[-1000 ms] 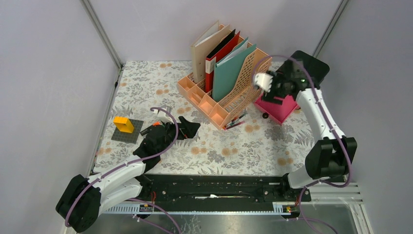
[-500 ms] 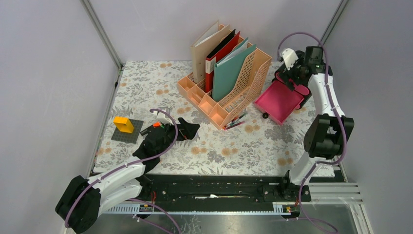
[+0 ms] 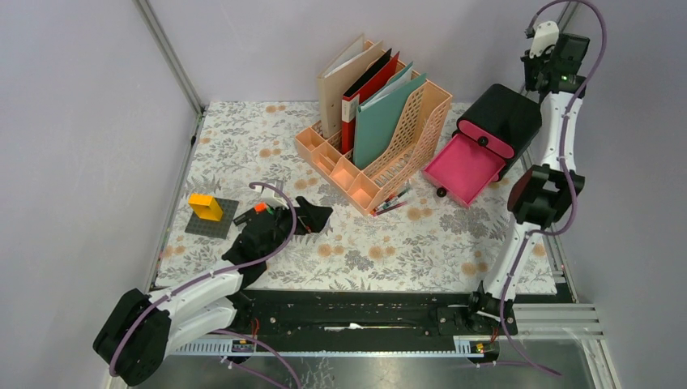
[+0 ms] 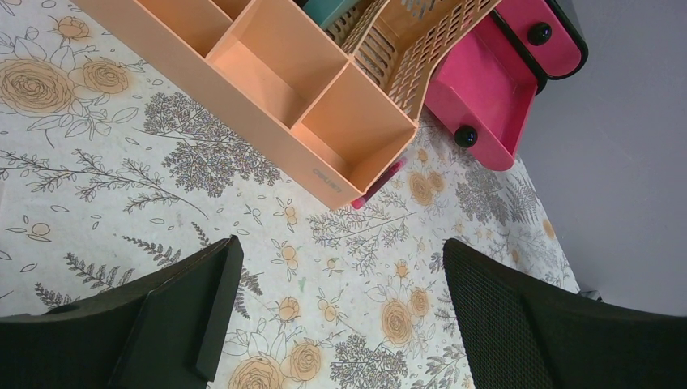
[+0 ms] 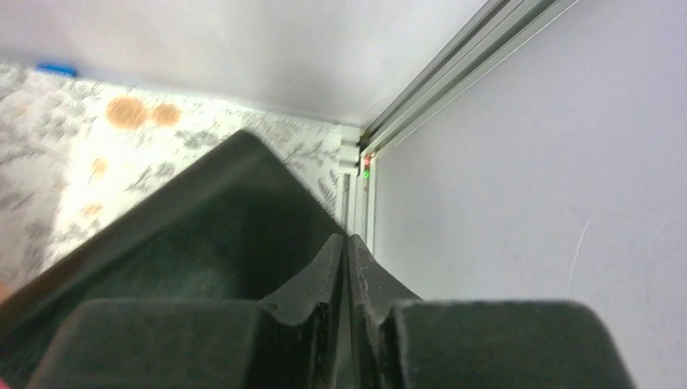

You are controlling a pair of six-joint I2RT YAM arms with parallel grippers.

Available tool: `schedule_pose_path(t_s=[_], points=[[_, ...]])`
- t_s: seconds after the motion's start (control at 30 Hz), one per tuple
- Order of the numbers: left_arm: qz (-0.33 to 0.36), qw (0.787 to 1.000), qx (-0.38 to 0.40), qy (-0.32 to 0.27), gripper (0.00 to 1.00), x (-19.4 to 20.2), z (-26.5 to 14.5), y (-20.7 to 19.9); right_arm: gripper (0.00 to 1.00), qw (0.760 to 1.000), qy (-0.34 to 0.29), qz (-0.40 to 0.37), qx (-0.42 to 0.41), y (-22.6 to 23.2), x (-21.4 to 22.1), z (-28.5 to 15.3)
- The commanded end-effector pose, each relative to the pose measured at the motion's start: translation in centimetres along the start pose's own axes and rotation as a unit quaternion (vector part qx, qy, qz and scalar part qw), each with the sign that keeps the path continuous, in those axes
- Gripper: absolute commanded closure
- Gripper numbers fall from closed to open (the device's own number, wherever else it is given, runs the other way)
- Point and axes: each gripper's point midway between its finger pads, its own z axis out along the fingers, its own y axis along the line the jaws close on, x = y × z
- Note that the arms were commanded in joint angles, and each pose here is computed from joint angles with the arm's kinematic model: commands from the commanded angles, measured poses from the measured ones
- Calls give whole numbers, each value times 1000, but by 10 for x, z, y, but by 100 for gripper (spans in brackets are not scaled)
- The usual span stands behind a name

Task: Organize the desk
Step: Move the storage box to the center of the board.

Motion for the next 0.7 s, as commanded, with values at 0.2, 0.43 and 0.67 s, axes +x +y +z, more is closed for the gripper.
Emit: schedule_pose_path(t_s=[0.2, 0.43, 0.67], points=[[-7, 1000, 11, -10, 1, -6, 8, -5, 95, 996, -30, 32, 78, -40, 10, 67], [-4, 1000, 16, 5, 1, -4, 17, -9, 95, 999, -12, 29, 44, -36, 47, 93], [-5, 1000, 15, 10, 1, -3, 17, -9, 95, 999, 10, 22, -47, -1, 72, 101]])
